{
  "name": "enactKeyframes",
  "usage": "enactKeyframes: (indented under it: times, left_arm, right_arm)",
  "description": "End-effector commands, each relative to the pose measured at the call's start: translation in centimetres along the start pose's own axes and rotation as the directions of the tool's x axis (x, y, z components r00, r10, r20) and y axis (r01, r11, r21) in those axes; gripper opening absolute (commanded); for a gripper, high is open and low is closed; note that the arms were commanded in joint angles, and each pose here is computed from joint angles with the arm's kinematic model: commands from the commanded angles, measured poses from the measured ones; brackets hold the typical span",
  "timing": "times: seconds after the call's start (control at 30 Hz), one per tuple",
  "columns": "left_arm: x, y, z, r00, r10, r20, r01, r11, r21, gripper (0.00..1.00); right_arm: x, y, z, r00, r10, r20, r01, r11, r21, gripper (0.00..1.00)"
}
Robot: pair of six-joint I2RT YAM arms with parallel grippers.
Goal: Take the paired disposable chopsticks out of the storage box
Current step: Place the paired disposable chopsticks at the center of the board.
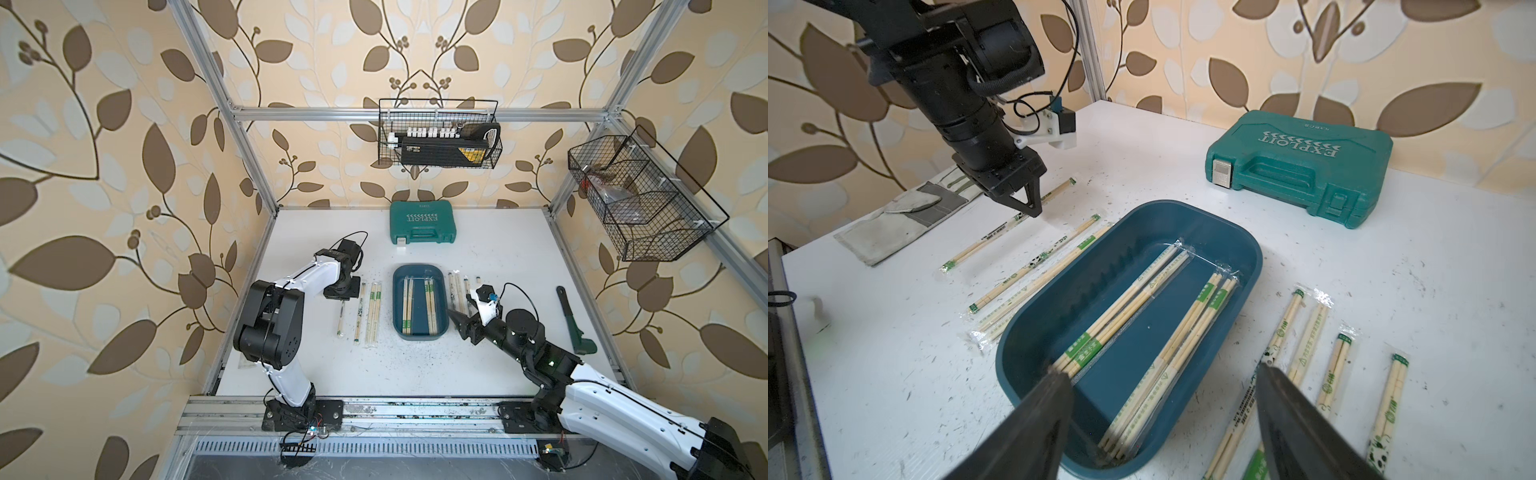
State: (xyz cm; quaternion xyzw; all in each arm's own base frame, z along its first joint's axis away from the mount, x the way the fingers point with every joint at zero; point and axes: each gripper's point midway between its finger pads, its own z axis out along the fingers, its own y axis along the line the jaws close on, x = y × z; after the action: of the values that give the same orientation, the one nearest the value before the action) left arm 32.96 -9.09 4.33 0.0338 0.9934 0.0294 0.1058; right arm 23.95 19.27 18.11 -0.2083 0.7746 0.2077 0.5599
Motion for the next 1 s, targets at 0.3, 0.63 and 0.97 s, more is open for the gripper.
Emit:
enactKeyframes:
  times: [0.3,0.63,0.97]
  left_arm:
    - [0.1,-1.2,0.8,1.0,0.001,0.006,-0.001,0.998,0.056,0.0]
    - [0.9,-1.7,1.3,0.999,-0.008,-0.033,0.01,0.998,0.057,0.0]
    - [1.3,-1.6,2.0,0.995,-0.021,-0.099,0.024,0.999,0.035,0.07]
  right_arm:
    - [-0.1,-0.1,0.0,1.0,-0.012,0.014,0.012,1.0,0.012,0.73]
    - [-0.2,0.0,-0.1,1.0,-0.01,0.015,0.01,1.0,0.008,0.73]
    - [-0.3,-0.2,-0.4,1.0,-0.007,0.027,0.007,1.0,0.016,0.73]
